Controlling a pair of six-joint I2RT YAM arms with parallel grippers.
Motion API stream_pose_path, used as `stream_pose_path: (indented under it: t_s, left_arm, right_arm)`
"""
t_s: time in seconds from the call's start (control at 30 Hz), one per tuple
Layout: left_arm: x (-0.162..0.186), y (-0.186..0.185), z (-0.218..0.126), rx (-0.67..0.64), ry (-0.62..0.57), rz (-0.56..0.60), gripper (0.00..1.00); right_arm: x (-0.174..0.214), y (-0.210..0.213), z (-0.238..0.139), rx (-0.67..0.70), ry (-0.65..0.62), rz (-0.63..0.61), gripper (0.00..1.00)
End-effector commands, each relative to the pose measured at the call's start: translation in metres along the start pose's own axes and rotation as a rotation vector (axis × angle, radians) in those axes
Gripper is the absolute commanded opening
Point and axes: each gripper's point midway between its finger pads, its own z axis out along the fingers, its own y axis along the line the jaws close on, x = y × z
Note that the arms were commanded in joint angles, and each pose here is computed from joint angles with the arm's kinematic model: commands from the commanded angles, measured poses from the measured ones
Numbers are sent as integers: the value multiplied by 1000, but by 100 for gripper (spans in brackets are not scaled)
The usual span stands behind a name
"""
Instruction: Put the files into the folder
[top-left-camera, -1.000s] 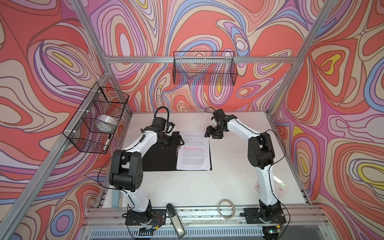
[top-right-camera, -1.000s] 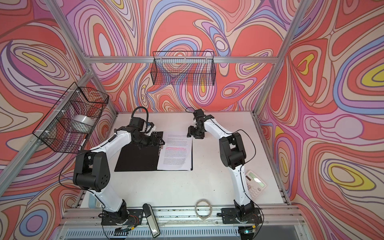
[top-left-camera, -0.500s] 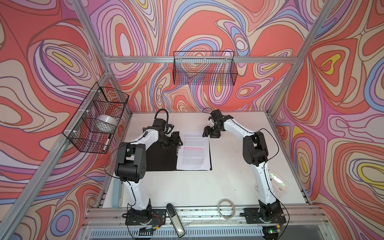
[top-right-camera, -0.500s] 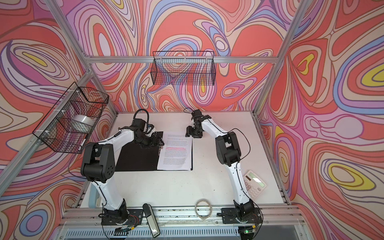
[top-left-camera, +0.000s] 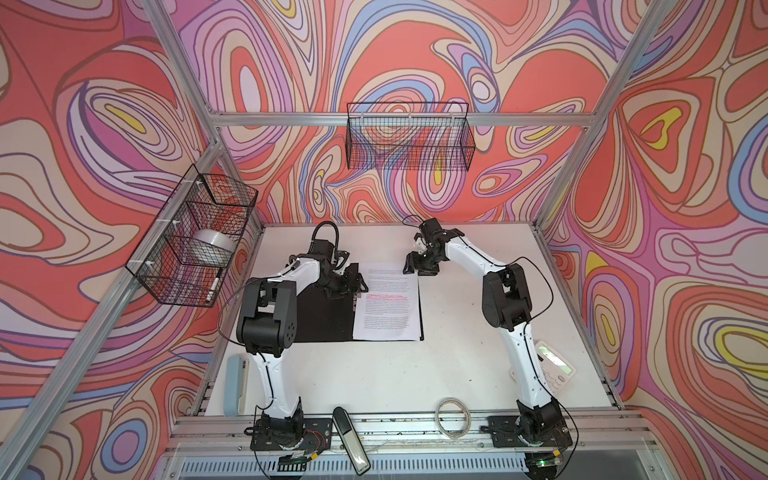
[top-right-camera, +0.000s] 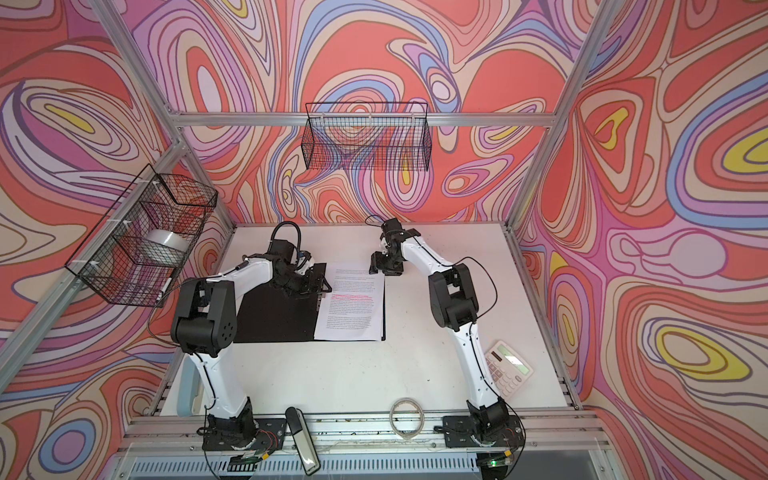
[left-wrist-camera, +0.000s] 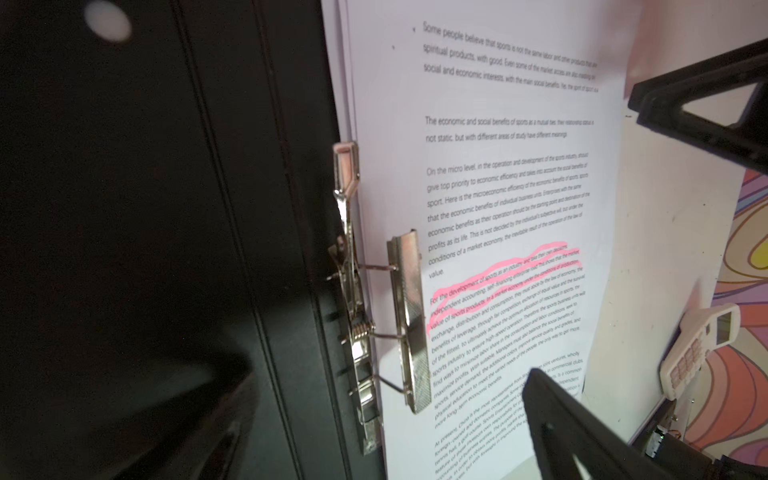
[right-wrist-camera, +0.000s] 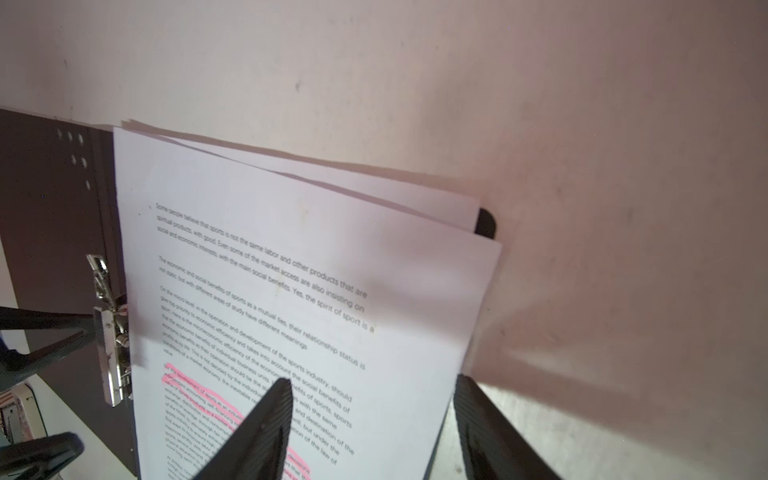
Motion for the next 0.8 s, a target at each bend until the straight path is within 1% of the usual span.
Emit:
stream_pose_path:
  t_s: [0.0, 0.2, 0.3, 0.47, 0.57, 0.77]
  left_arm:
    - [-11, -4, 1, 34, -12, -11, 100]
    - [-11, -5, 4, 49, 0, -12, 100]
    - [-11, -5, 5, 49, 3, -9, 100]
    - [-11, -6, 3, 50, 3, -2, 100]
    - [-11, -6, 3, 49, 1, 2, 100]
    - [-10, -8, 4, 63, 15, 4, 100]
  right_arm:
    - [6, 4, 12, -7, 37, -20, 66]
    - [6, 9, 14, -1, 41, -34, 66]
    - [0, 7, 7, 29, 9, -41, 66]
    - [-21, 10, -24, 73, -117, -57, 67]
    - [-31, 1, -32, 126, -164, -42, 68]
    - [-37, -8, -23, 128, -167, -10, 68]
